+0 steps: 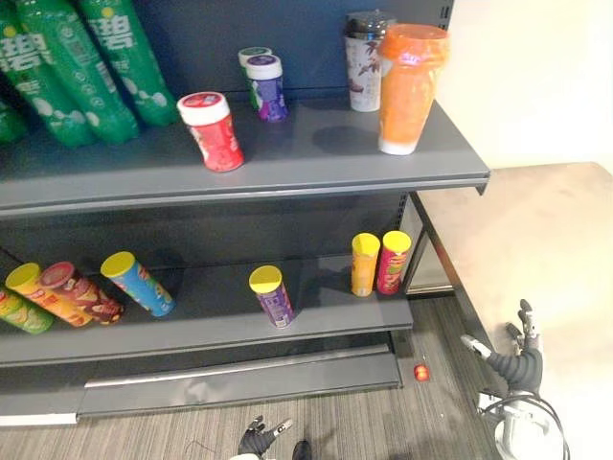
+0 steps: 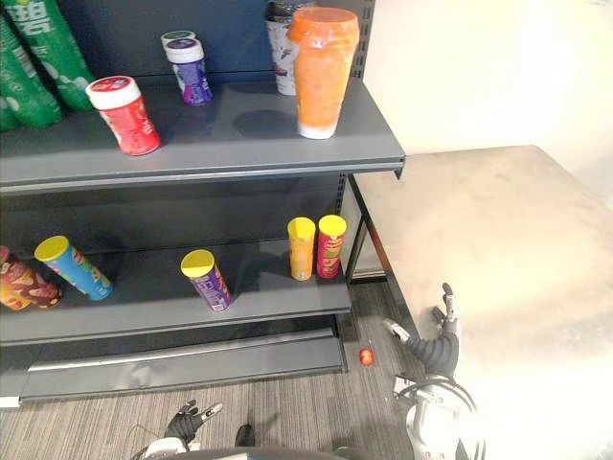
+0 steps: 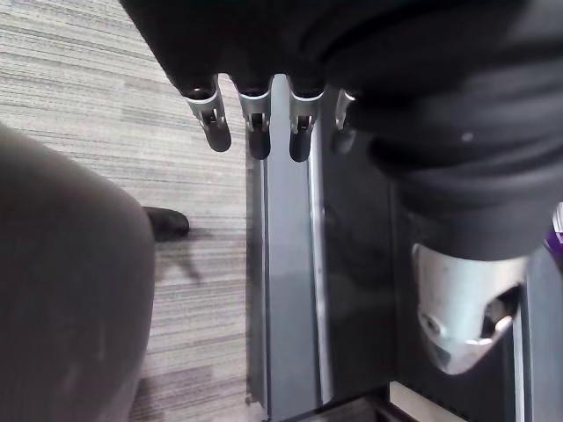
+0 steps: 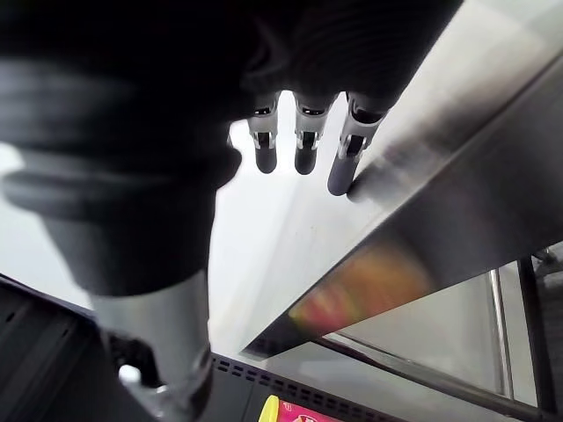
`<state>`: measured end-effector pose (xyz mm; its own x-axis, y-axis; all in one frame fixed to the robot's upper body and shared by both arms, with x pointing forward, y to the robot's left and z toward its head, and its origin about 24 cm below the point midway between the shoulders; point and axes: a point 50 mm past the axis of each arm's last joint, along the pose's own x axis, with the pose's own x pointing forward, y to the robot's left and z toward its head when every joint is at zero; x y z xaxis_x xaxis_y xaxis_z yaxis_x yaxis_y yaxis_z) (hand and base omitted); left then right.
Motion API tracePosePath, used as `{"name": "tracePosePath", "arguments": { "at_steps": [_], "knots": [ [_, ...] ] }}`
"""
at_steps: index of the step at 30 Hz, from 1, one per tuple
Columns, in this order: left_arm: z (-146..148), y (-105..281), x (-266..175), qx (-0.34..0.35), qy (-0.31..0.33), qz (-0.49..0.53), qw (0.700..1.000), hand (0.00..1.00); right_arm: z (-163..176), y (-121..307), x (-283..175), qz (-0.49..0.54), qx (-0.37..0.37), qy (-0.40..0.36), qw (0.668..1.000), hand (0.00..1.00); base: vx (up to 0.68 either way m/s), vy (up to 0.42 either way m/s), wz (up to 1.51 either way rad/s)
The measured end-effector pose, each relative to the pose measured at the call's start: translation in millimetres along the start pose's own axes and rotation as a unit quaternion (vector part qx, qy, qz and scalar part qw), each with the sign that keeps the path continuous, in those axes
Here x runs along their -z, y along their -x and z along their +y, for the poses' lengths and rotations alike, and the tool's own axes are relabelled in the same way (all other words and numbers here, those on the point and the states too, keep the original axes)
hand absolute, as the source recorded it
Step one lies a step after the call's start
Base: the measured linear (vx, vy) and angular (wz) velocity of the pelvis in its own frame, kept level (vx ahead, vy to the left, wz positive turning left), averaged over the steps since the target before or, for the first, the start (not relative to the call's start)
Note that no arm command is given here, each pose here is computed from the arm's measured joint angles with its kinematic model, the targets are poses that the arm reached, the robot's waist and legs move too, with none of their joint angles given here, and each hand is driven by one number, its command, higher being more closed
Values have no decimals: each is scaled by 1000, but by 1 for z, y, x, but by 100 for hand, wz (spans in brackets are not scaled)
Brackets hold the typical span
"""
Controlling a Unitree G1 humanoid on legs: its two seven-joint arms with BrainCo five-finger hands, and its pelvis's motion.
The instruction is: Put the gum and the chips on the shelf.
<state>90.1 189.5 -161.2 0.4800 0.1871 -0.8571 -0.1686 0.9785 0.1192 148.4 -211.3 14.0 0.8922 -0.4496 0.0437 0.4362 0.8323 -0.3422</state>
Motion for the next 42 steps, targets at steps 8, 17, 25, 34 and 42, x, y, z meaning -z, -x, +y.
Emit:
{"name": "tracePosePath", "arguments": {
  "at_steps": [8, 17, 25, 34, 42],
  "knots": [
    [11, 0, 1, 3, -8, -2, 1000, 0, 8, -4, 29, 4, -50, 58, 997, 0, 35, -9, -6],
    [15, 0, 1, -7, 30, -2, 1000, 0, 8, -28, 42, 23, -39, 64, 997, 0, -55, 25, -2],
    [19, 1, 3, -14, 48, -5, 999, 0, 5, -44, 46, 12, -57, 113, 992, 0, 6, 16, 4],
    [23, 1, 0, -18, 44, -13, 999, 0, 18, -62, 28, -24, -91, 217, 972, 0, 15, 0, 5],
    [23, 1, 0, -19, 49, -13, 999, 0, 76, -19, 1, -117, -265, 191, 938, 0, 45, -30, 5]
  ]
}}
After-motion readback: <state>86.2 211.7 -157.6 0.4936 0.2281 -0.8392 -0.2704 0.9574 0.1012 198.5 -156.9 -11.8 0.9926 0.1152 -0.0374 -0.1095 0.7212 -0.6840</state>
